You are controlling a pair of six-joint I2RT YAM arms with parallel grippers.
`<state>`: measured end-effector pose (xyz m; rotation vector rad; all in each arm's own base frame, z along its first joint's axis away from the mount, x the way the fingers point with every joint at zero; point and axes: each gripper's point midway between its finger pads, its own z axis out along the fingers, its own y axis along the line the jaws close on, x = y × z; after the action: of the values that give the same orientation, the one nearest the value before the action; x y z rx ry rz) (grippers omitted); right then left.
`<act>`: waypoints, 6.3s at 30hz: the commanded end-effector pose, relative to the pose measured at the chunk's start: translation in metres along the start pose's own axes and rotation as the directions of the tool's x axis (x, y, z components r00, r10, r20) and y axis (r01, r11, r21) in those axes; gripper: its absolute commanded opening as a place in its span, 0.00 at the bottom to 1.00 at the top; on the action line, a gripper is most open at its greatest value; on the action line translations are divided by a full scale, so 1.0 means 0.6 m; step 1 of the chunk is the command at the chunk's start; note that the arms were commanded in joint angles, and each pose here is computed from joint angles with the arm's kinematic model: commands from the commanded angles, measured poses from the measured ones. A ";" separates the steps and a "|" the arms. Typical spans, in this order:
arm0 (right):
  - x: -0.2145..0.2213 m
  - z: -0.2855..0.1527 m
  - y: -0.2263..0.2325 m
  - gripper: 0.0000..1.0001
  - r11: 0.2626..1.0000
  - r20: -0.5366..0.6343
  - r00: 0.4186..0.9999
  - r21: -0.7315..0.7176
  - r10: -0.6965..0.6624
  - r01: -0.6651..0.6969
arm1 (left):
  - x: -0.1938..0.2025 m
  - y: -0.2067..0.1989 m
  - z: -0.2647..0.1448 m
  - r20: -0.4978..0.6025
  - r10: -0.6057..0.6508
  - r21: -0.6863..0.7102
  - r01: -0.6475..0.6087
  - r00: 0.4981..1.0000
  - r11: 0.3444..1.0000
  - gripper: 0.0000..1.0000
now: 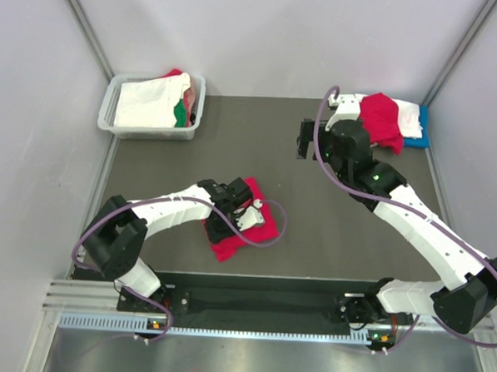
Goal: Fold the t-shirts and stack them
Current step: Flatten the tshirt out
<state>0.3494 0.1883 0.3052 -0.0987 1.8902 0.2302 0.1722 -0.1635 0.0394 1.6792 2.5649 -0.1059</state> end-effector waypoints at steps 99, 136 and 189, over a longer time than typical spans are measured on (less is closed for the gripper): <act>0.041 -0.017 0.035 1.00 0.988 -0.080 0.996 -0.152 0.027 -0.039 | -0.082 0.282 0.007 0.167 -0.327 -0.209 0.357 0.930 0.910 0.65; 0.036 -0.018 0.041 1.00 0.985 -0.067 0.997 -0.168 0.031 -0.042 | -0.119 0.287 -0.130 0.356 -0.339 -0.137 0.407 0.871 0.903 0.00; 0.346 0.061 0.266 1.00 0.894 -0.444 0.850 -0.443 -0.283 0.065 | 0.149 0.360 -0.247 0.563 -0.576 -0.058 0.724 0.592 0.688 0.99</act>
<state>0.2740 0.3369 0.1028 -0.6856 2.3757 0.4598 0.3295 0.0178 0.1617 0.4231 2.5184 -0.2066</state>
